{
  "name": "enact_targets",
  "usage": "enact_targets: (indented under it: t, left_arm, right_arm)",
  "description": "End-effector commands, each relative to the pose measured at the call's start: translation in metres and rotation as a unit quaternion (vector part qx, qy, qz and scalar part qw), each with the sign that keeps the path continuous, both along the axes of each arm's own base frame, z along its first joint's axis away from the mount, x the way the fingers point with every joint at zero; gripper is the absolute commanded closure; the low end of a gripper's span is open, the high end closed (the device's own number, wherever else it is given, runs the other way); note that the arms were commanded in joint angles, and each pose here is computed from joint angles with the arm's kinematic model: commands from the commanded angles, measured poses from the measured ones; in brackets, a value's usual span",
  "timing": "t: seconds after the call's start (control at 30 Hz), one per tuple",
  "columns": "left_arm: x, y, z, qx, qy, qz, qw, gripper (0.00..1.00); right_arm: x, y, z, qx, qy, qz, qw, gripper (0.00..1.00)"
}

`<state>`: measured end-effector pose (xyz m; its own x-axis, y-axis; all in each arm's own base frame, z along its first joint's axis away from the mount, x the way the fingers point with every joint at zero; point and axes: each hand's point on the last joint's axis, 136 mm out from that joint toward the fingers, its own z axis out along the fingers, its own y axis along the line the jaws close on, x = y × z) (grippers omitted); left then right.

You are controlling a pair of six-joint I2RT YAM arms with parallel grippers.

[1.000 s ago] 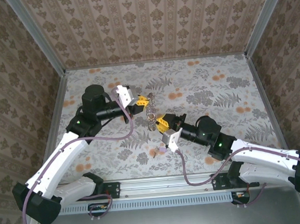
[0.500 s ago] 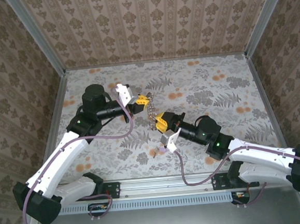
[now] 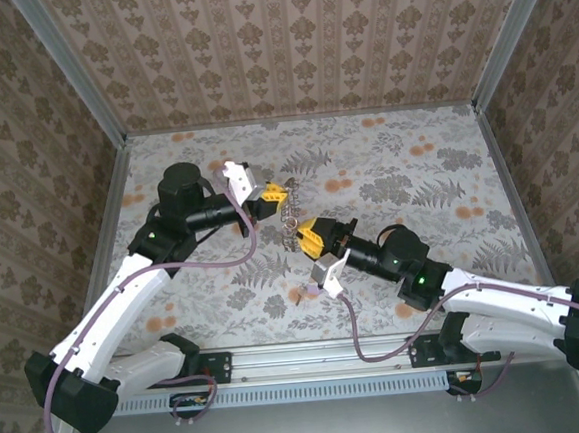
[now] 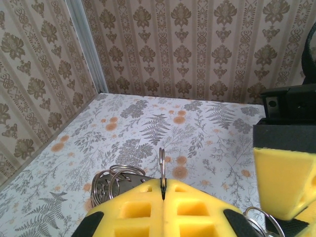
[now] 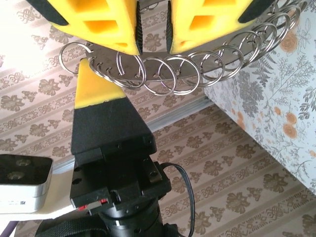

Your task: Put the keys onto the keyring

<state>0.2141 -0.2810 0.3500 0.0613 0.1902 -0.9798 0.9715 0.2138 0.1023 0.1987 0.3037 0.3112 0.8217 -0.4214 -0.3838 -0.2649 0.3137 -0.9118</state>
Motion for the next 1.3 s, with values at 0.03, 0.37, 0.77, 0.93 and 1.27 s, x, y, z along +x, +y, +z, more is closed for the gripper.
enact_targets:
  t: [0.03,0.37,0.77,0.93,1.27]
  left_arm:
    - [0.003,0.001,0.015,-0.019,-0.014,0.004,1.000,1.00]
    - [0.002,0.000,0.014,-0.018,-0.012,-0.001,1.000,1.00]
    - [0.004,0.000,0.011,-0.016,-0.010,0.002,1.000,1.00]
    - [0.004,0.000,0.010,-0.016,-0.010,0.003,1.000,1.00]
    - [0.005,-0.001,0.012,-0.018,-0.014,0.004,1.000,1.00]
  right_arm:
    - [-0.008,0.003,0.003,-0.011,-0.020,0.011,1.000,0.75]
    - [-0.002,0.011,-0.013,-0.087,-0.076,-0.003,0.993,0.73]
    - [0.002,0.011,0.001,-0.079,-0.104,-0.020,0.991,0.81]
    - [-0.003,0.008,0.005,-0.075,-0.101,-0.013,0.992,0.83]
    - [-0.006,0.008,0.005,-0.070,-0.094,-0.005,0.993,0.83]
